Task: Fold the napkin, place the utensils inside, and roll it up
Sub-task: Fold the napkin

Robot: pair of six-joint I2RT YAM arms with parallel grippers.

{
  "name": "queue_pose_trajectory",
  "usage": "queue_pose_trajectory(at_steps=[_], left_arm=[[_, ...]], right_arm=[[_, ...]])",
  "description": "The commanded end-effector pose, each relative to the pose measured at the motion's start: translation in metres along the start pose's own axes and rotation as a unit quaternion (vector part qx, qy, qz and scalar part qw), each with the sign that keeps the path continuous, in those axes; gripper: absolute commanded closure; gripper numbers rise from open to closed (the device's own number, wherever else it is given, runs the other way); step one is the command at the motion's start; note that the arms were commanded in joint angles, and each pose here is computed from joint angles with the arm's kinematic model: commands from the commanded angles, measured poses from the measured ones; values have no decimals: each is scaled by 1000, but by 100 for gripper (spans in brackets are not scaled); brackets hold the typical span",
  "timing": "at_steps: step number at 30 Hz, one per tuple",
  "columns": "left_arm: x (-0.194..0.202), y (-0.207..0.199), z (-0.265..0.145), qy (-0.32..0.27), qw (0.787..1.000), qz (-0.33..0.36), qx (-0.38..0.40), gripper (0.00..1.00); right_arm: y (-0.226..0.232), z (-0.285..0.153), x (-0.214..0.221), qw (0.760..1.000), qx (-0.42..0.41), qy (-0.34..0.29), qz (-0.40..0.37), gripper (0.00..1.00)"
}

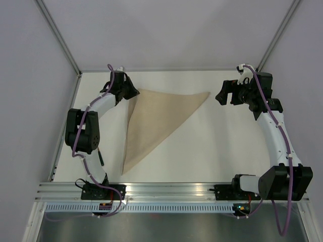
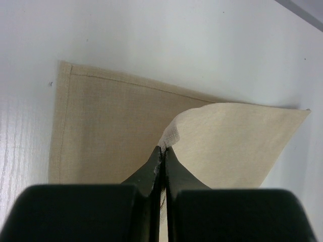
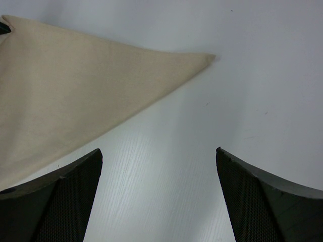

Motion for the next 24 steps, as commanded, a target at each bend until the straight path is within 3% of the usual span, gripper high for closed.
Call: queue_pose_trajectory(at_steps=[1, 24], left_arm=[[-13, -12, 0, -2, 1000, 18, 22, 98], [-15, -2, 7, 3, 1000, 11, 13, 98]], right_arm=[[1, 2, 5, 1000, -3, 10, 11, 2], [1, 4, 8, 1000, -3, 16, 12, 2]])
Point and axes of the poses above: each gripper's point midway between its finger pads, its own z axis out along the fingers, its own y axis along the line the jaws close on, x = y × z, the point moved 1 cm from there along -z, back along the fingers, and after that the axes turned 12 degrees about -z, right-handed, at the moved point
